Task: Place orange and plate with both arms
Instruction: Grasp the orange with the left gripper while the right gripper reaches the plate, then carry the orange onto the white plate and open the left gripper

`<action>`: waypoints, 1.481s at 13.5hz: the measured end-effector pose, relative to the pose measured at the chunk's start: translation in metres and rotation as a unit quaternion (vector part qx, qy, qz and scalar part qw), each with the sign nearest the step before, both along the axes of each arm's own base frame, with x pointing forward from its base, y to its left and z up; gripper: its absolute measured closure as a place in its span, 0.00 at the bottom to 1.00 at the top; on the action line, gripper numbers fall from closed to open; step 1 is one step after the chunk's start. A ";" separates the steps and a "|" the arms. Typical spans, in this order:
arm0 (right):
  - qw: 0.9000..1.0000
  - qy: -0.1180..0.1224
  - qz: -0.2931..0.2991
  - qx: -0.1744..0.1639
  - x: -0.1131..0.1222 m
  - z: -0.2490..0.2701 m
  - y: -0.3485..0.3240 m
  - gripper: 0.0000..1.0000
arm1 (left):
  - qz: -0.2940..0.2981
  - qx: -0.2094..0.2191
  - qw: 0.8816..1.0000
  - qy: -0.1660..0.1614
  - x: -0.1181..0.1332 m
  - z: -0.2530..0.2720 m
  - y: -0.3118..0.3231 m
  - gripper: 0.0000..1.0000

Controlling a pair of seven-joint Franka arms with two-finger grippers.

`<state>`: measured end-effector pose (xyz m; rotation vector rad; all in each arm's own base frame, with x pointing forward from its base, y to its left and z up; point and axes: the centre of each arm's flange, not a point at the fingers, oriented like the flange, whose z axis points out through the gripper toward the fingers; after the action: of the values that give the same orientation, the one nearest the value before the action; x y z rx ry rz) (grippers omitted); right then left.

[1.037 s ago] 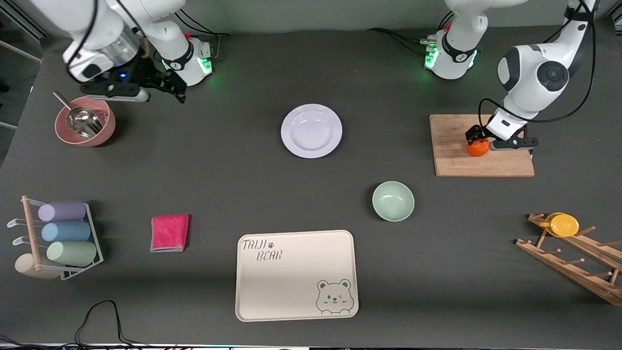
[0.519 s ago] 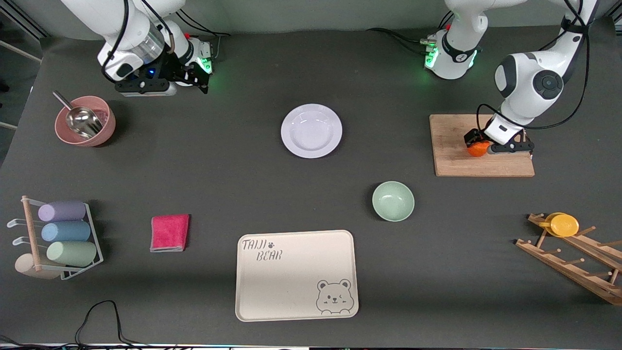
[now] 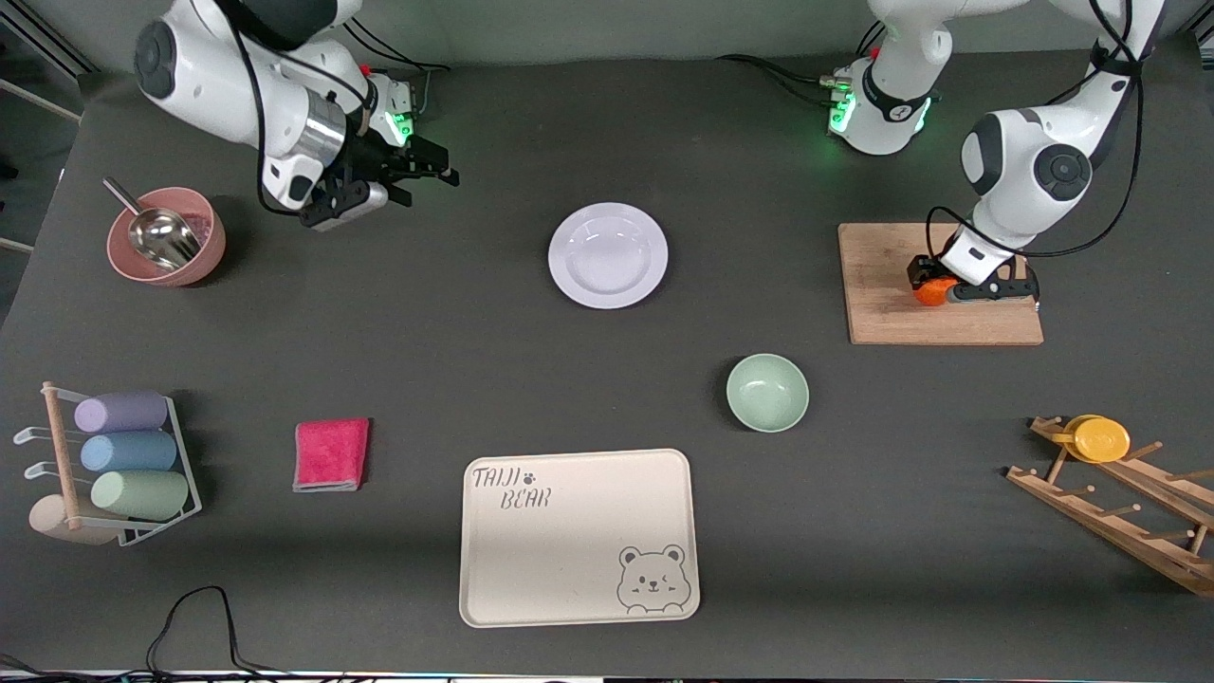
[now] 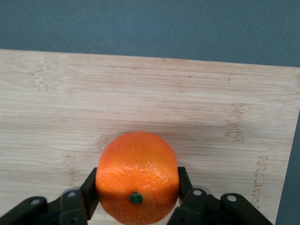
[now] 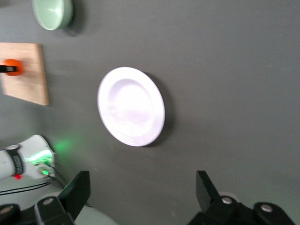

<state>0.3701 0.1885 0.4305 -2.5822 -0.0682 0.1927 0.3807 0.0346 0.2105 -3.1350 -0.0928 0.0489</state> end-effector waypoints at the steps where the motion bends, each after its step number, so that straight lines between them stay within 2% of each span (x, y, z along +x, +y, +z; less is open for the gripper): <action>1: 0.999 -0.004 0.000 0.035 -0.004 -0.020 -0.005 0.00 | 0.000 0.000 1.000 0.000 0.000 0.000 0.000 0.32; 4: 0.991 -0.018 -0.005 0.132 -0.017 -0.088 -0.018 0.00 | 0.000 0.000 1.000 0.005 0.000 0.000 0.000 0.32; 5: 0.987 -0.023 -0.008 0.160 -0.022 -0.113 -0.022 0.00 | 0.000 -0.001 1.000 0.019 0.000 0.001 0.000 0.32; 8: 0.976 -0.038 -0.025 0.211 -0.032 -0.179 -0.025 0.00 | -0.003 -0.011 0.998 0.064 0.005 0.033 -0.013 0.32; 11: 0.972 -0.056 -0.046 0.224 -0.041 -0.233 -0.029 0.00 | -0.020 -0.028 0.997 0.075 0.026 0.114 -0.047 0.32; 15: 0.967 -0.059 -0.074 0.236 -0.050 -0.272 -0.030 0.00 | -0.045 -0.076 0.992 0.088 0.056 0.231 -0.092 0.32; 17: 0.965 -0.050 -0.078 0.243 -0.053 -0.285 -0.028 0.00 | -0.035 -0.104 0.989 0.095 0.060 0.274 -0.122 0.32; 20: 0.962 -0.039 -0.091 0.255 -0.055 -0.296 -0.025 0.00 | 0.004 -0.088 0.992 0.090 0.046 0.305 -0.211 0.32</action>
<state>0.3152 0.1638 0.1349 -2.0654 0.0811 0.0011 0.4262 -0.1768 0.5152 -3.2859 -0.1053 0.3594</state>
